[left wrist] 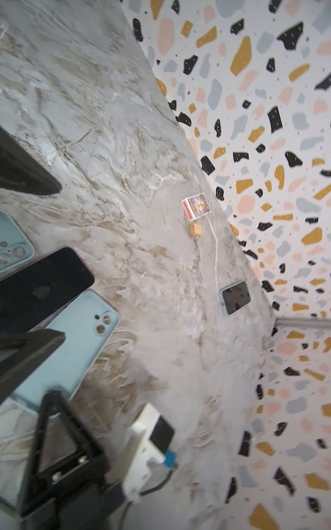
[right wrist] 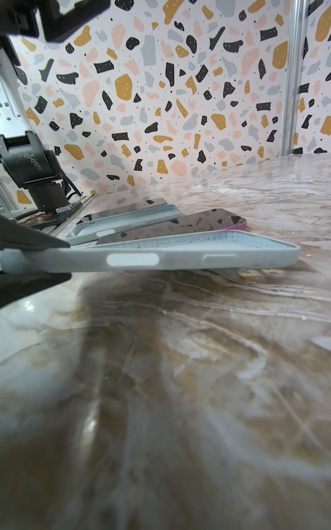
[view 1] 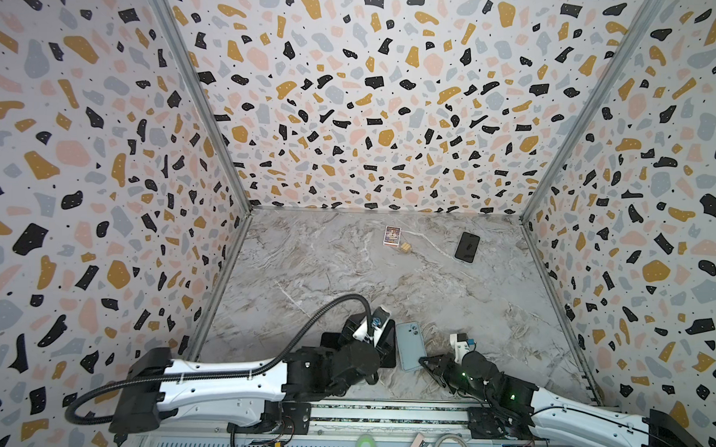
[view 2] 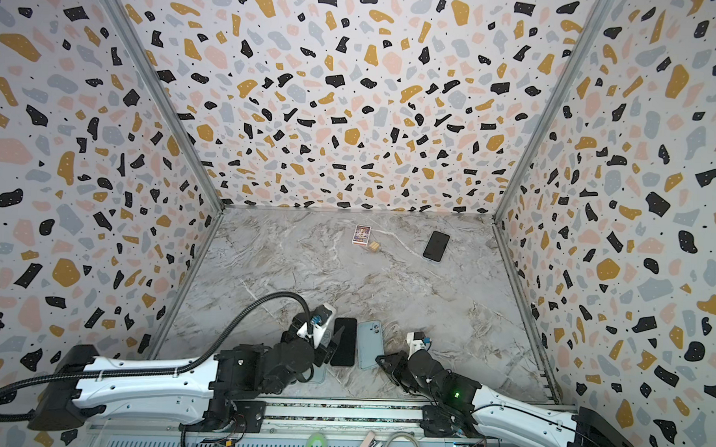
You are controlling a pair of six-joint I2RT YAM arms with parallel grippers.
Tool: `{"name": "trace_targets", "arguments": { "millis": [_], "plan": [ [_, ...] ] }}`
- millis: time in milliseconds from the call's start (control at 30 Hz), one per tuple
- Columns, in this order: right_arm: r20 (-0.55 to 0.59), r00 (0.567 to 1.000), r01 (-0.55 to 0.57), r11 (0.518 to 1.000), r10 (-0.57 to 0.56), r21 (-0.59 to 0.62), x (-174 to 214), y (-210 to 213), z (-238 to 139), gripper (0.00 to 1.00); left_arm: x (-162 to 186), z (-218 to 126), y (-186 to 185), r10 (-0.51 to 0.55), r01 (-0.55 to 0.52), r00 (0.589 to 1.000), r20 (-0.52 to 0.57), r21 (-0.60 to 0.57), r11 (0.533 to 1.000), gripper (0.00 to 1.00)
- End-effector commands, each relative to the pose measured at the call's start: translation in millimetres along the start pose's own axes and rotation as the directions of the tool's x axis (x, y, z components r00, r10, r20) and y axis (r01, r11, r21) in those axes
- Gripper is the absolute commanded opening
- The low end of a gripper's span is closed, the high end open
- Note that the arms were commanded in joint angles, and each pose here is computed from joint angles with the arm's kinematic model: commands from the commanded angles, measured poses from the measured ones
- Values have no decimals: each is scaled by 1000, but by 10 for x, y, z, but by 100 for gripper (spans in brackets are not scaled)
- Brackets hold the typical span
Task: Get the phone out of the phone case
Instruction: 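Open the left gripper and lift it away from the placed phone, then lay the pale case on the table with the right gripper while the left arm withdraws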
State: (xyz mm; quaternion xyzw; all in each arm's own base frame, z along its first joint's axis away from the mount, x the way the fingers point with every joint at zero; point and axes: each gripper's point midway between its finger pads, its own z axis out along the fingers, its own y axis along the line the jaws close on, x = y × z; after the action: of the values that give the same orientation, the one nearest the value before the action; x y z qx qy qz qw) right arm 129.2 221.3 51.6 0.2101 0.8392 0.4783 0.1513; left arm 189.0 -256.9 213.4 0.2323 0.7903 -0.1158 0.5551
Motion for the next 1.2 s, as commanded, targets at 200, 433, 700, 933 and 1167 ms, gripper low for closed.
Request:
{"name": "trace_targets", "arguments": {
  "millis": [200, 433, 700, 933, 1167],
  "plan": [
    [33, 999, -2, 1000, 2, 21, 52, -25, 57, 36, 83, 411, 534, -202, 190, 967, -153, -89, 978, 79],
    [19, 999, 42, 993, -44, 112, 79, -53, 42, 63, 67, 885, 636, -198, 169, 954, -225, -142, 975, 77],
    [39, 994, 97, 981, -105, 165, 13, -84, -46, 83, 253, 1543, 477, -149, 118, 928, -341, -109, 987, 51],
    [48, 982, 169, 970, -180, 174, -46, -1, -124, 90, 496, 1877, 317, -135, 116, 903, -408, -70, 991, 30],
    [15, 955, 288, 940, -296, 182, -187, 205, -139, 89, 791, 2029, 249, -121, 101, 873, -473, -66, 993, 14]
  ]
}}
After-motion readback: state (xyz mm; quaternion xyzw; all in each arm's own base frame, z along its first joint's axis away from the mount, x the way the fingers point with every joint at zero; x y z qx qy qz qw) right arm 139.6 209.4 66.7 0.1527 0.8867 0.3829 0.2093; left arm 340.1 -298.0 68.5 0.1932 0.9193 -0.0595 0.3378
